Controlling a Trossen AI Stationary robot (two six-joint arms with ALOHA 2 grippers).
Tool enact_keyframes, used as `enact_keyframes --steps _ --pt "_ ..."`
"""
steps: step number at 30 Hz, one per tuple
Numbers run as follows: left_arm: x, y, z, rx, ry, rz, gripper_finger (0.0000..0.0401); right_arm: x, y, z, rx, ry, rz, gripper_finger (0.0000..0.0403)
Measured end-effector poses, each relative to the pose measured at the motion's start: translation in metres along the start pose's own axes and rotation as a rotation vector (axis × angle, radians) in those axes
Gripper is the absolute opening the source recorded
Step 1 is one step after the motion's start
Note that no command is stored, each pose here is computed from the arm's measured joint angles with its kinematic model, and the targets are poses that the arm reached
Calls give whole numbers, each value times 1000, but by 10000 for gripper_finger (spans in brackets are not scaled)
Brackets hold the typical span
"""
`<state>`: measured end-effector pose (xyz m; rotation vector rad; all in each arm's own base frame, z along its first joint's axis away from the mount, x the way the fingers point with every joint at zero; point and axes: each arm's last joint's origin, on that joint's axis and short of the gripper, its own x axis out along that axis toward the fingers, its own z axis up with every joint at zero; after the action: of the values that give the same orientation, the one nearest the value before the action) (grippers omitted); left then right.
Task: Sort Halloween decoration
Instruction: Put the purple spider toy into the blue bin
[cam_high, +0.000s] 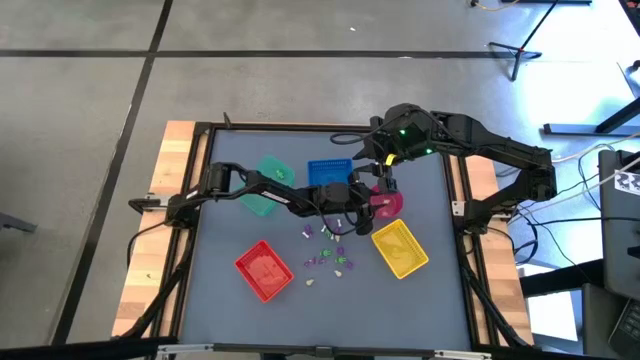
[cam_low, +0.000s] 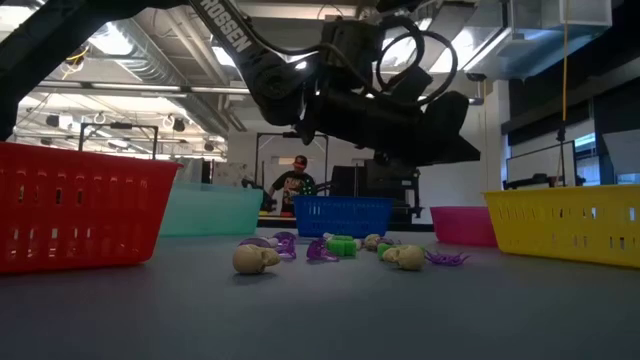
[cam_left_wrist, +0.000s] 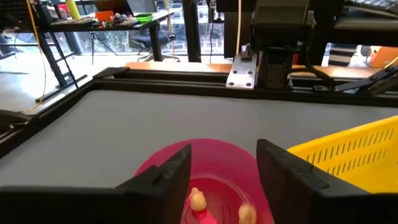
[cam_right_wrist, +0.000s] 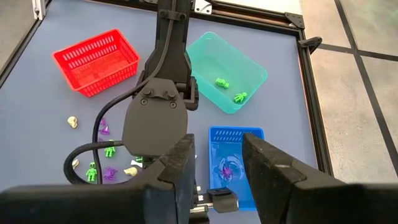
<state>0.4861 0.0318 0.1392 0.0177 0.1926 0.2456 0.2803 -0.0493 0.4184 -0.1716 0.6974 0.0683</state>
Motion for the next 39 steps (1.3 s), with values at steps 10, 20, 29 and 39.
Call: enact_keyframes --steps 10,20,29,39 --pt "-12 3 22 19 83 0 188 0 1 -3 4 26 8 131" --pt "-59 9 63 78 383 -54 188 0 1 -4 7 45 14 131" --pt "-105 15 84 246 607 -239 188 0 1 -5 8 51 15 131" --pt "-126 23 65 390 881 -368 188 0 1 -5 8 51 15 131"
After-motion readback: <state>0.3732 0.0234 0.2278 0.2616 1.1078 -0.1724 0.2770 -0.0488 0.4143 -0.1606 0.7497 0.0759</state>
